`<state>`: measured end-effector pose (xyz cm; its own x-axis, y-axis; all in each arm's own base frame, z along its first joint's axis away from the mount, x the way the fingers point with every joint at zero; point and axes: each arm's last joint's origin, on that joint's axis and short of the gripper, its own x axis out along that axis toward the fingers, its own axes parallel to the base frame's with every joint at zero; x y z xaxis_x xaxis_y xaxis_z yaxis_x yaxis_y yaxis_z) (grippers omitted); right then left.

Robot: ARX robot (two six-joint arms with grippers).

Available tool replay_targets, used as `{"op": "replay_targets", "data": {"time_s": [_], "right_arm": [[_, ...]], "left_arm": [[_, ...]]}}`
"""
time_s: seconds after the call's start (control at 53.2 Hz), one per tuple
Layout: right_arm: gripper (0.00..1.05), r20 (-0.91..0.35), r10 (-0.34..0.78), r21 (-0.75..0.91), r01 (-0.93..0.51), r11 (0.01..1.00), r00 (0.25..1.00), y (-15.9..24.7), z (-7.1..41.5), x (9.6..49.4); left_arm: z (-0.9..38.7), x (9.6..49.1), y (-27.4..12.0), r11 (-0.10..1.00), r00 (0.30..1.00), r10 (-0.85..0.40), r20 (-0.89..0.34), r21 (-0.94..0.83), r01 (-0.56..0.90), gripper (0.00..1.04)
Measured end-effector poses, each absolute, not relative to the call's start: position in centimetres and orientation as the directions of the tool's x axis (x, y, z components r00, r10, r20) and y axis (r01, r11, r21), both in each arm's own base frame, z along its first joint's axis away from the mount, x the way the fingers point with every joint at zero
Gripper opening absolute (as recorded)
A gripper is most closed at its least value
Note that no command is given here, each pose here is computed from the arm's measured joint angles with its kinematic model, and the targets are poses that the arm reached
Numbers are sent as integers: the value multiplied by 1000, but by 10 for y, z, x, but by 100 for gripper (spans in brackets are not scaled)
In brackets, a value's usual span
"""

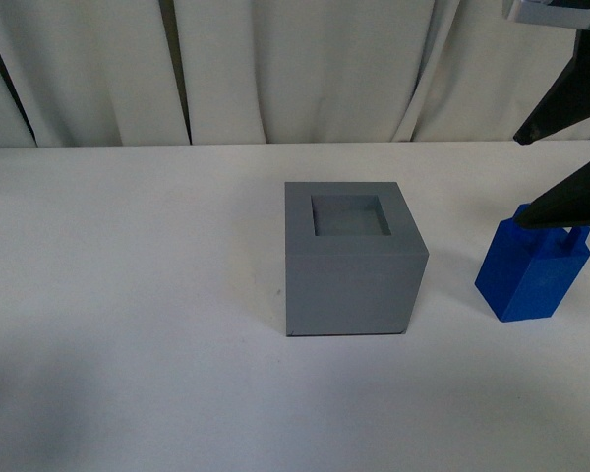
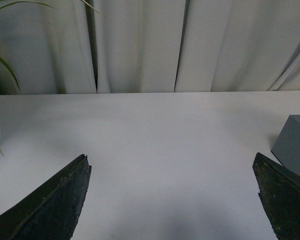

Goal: Insert blue part into gray base

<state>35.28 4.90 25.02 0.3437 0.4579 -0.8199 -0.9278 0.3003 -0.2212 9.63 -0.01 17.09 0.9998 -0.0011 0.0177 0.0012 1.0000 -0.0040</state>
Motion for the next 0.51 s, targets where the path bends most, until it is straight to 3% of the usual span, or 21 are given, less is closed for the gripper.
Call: {"op": "replay_targets", "data": {"time_s": [0.226, 0.507], "right_arm": [[97, -916, 348, -167, -978, 126, 201, 55, 246, 377], [97, -966, 229, -114, -992, 46, 121, 59, 225, 392]], "left_arm": [[171, 96, 0, 1000, 1000, -1, 18, -4, 1, 99], [171, 96, 0, 1000, 1000, -1, 18, -4, 1, 99]]}}
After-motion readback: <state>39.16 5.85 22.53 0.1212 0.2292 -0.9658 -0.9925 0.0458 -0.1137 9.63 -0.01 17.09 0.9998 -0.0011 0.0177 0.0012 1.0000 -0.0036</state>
